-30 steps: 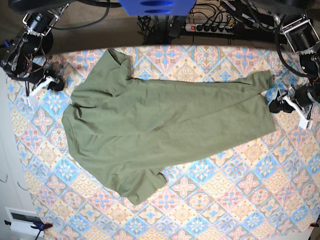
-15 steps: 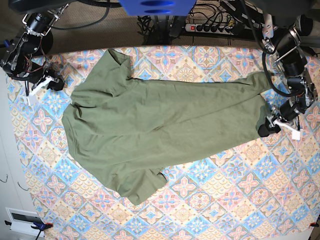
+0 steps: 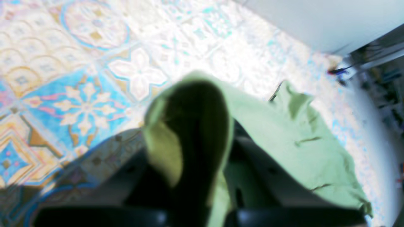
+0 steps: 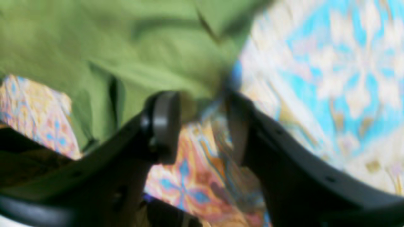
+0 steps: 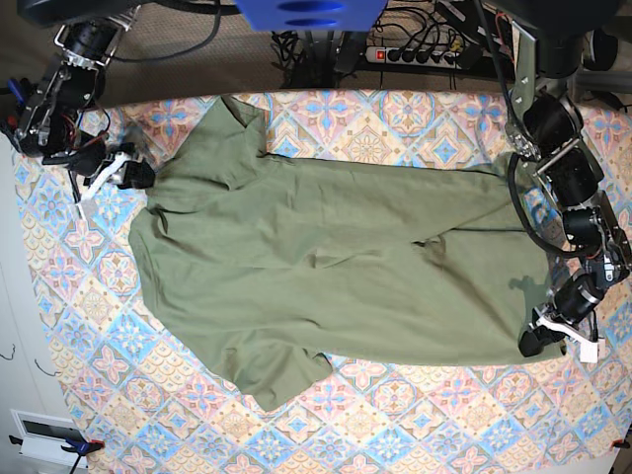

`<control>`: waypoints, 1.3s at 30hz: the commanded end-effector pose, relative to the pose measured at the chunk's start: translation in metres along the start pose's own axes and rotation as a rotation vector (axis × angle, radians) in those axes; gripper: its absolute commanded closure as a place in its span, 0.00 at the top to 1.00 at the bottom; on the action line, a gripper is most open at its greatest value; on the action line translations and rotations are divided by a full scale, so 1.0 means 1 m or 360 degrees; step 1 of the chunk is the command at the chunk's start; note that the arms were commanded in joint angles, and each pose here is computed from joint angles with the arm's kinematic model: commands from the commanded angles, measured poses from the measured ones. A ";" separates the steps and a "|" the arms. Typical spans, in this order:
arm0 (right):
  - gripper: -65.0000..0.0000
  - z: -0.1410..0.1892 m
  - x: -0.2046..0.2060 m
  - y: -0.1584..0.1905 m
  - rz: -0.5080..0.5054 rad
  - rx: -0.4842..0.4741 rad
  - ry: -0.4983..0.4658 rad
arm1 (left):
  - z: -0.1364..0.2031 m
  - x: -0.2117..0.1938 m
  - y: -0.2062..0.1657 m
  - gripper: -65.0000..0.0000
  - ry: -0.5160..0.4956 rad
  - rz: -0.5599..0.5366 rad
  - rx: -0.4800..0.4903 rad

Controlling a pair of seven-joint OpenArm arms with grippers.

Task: Layout the t-shirt on the table in an organized manner, then fold the t-shirt properly
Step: 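Move the left gripper to the hem corner and grasp it, then release the hem and lift the left gripper toward the shirt's shoulder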

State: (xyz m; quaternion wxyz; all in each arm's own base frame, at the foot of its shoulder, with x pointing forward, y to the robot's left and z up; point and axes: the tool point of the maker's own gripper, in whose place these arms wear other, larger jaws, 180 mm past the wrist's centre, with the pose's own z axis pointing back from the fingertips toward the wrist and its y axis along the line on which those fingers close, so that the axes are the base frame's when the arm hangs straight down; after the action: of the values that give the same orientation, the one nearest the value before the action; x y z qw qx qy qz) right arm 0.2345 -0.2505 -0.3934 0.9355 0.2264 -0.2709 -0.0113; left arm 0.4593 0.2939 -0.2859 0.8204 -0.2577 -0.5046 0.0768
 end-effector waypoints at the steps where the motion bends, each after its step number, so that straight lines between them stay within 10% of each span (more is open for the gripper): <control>1: 0.43 0.003 0.006 0.001 0.0021 0.0001 -0.0027 | 0.005 0.037 -0.010 0.00 -0.0124 -0.0077 -0.0029; 19: 0.43 -0.046 0.004 0.040 0.0200 0.0102 0.0175 | -0.001 0.106 -0.041 0.00 -0.0307 -0.0264 -0.0025; 27: 0.01 -0.047 0.002 0.040 0.0188 0.0112 0.0177 | -0.001 0.108 -0.041 0.00 -0.0317 -0.0266 -0.0026; 39: 0.02 0.012 -0.007 -0.029 0.0082 -0.0152 0.0161 | 0.011 0.126 -0.021 0.00 -0.0416 -0.0227 0.0018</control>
State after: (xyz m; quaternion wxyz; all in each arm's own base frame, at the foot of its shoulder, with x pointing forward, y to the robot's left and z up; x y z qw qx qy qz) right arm 0.2208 -0.2782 -0.4081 0.9601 0.1777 -0.2161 0.0058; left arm 0.5002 0.3144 -0.2143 0.7881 -0.2109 -0.5756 0.0564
